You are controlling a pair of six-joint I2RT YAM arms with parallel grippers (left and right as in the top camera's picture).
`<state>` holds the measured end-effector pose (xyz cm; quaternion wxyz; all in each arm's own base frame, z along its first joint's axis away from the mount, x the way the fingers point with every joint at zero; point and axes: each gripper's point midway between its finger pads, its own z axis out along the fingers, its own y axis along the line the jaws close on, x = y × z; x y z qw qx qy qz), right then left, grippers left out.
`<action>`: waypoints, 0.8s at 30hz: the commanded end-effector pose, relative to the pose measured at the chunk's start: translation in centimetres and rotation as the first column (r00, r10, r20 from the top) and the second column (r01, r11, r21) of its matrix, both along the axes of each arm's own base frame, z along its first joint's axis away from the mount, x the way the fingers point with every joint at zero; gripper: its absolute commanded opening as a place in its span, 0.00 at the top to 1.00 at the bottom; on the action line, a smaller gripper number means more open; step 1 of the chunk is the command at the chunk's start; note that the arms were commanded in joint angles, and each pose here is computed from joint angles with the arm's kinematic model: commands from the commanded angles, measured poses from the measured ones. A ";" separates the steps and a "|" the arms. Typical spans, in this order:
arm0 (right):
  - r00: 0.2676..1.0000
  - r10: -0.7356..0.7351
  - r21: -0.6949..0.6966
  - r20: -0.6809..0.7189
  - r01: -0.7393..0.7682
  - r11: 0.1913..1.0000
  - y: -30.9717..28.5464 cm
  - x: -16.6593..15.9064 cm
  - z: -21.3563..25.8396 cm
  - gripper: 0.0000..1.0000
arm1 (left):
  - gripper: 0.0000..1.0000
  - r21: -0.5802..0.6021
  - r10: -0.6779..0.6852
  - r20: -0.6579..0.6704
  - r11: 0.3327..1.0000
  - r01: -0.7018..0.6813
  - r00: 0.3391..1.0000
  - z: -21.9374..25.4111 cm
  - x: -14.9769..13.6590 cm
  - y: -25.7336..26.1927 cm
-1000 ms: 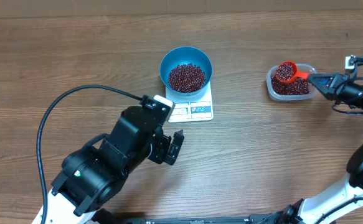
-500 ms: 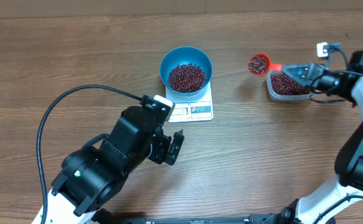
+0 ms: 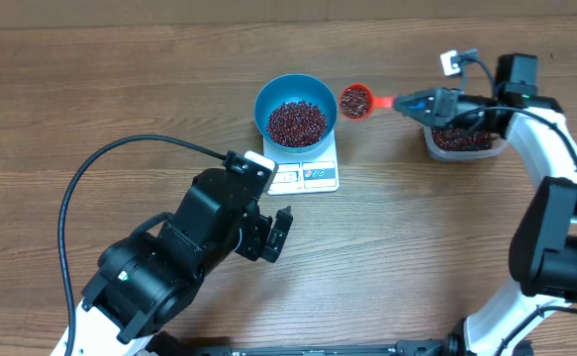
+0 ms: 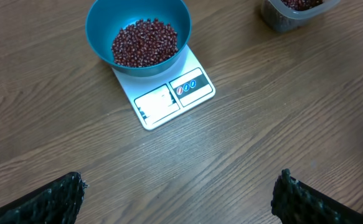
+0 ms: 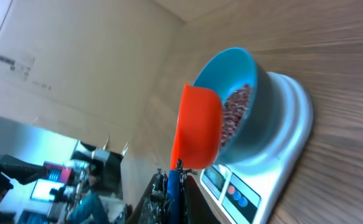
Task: Scoop item into bowl and weigh 150g on scale
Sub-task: 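Lift the filled scoop and carry it left over the teal bowl, then tip the scoop to pour beans into the teal bowl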
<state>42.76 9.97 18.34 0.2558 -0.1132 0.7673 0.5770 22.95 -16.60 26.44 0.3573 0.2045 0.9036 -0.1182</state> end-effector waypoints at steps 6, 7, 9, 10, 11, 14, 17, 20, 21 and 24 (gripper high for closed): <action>0.999 0.050 -0.018 0.001 -0.050 0.999 4.9 0.2 1.6 0.96 | 0.01 0.020 -0.010 0.003 1.000 0.010 1.000 -0.2 0.0 0.0; 0.998 0.057 -0.026 0.013 -0.056 0.998 5.4 0.2 1.6 0.96 | 0.01 0.020 -0.010 0.003 1.000 0.010 1.000 -0.2 0.0 0.0; 0.997 0.070 -0.037 0.031 -0.069 0.997 6.2 0.2 1.6 0.96 | 0.01 0.020 -0.010 0.003 1.000 0.010 1.000 -0.2 0.0 0.0; 0.997 0.071 -0.046 0.035 -0.069 0.997 6.5 0.2 1.5 0.96 | 0.01 0.020 -0.010 0.003 1.000 0.010 1.000 -0.2 0.0 0.0; 0.997 0.068 -0.060 0.037 -0.066 0.996 6.8 0.3 1.3 0.96 | 0.01 0.020 -0.010 0.003 1.000 0.010 1.000 -0.2 0.0 0.0; 0.998 0.053 -0.105 0.037 -0.049 0.993 7.4 0.5 0.6 0.96 | 0.01 0.020 -0.010 0.003 1.000 0.010 1.000 -0.2 0.0 0.0; 0.998 0.041 -0.141 0.041 -0.035 0.989 7.8 0.8 0.1 0.96 | 0.01 0.020 -0.010 0.003 1.000 0.010 1.000 -0.2 0.0 0.0; 0.994 0.061 -0.160 0.095 -0.045 0.986 8.3 0.9 0.1 0.96 | 0.01 0.020 -0.010 0.003 1.000 0.010 1.000 -0.2 0.0 0.0; 0.991 0.068 -0.164 0.113 -0.049 0.985 8.4 0.9 0.2 0.96 | 0.01 0.020 -0.010 0.003 1.000 0.010 1.000 -0.2 0.0 0.0; 0.979 0.095 -0.182 0.183 -0.062 0.981 8.8 1.0 0.3 0.96 | 0.01 0.020 -0.010 0.003 1.000 0.010 1.000 -0.2 0.0 0.0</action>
